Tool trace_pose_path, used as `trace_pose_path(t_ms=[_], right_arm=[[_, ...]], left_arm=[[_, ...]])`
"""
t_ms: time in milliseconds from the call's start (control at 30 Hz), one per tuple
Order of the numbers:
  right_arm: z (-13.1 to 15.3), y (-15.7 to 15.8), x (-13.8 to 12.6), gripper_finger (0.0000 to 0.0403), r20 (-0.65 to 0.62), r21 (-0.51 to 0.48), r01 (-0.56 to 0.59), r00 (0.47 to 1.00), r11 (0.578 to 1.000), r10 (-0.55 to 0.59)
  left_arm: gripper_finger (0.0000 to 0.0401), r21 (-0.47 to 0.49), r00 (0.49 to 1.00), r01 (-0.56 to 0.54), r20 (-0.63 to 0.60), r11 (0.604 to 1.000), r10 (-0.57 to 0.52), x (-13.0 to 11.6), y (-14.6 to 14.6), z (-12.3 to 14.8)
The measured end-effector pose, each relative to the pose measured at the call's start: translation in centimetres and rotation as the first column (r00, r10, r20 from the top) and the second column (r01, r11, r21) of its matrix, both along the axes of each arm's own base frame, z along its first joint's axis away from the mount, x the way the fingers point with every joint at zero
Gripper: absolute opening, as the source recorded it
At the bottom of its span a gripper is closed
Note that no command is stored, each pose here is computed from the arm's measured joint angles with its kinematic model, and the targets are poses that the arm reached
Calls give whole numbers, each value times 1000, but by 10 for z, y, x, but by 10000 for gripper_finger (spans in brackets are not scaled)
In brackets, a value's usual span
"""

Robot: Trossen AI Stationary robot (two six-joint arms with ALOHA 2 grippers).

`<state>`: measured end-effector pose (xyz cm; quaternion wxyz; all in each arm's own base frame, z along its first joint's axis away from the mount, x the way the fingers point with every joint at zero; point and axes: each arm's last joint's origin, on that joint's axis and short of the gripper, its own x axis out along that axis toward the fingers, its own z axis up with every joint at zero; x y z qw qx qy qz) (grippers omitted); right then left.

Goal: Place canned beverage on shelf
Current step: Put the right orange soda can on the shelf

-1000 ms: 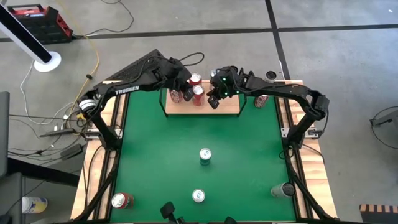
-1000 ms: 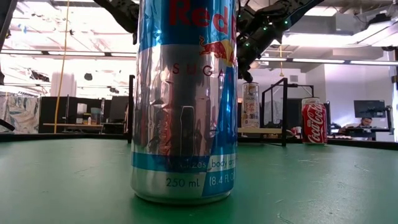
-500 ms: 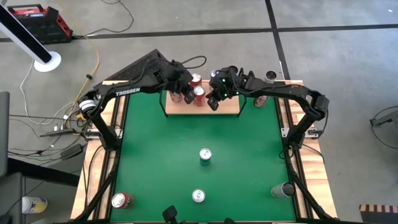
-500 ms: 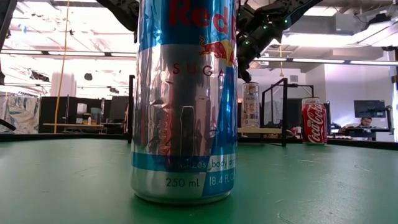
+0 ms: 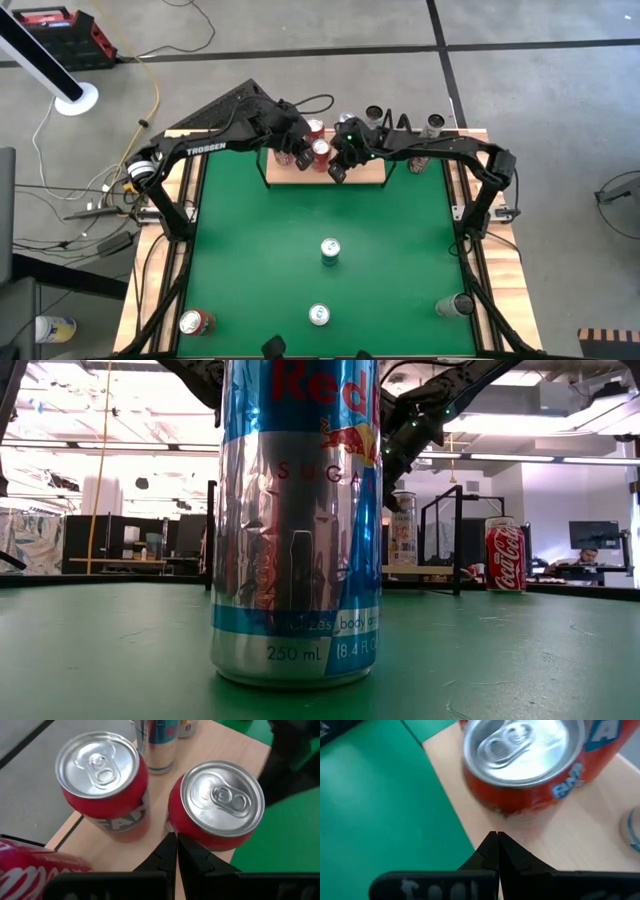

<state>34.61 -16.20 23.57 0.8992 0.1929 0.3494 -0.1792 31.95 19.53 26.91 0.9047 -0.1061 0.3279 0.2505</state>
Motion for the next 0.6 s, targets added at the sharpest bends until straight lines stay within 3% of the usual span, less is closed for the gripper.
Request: trace_pose_path(t_ms=[600], right_arm=[[0, -17, -9, 18, -14, -12, 70, 997, 997, -71]], left_arm=[[0, -41, 994, 82, -69, 996, -85, 10, -28, -6]])
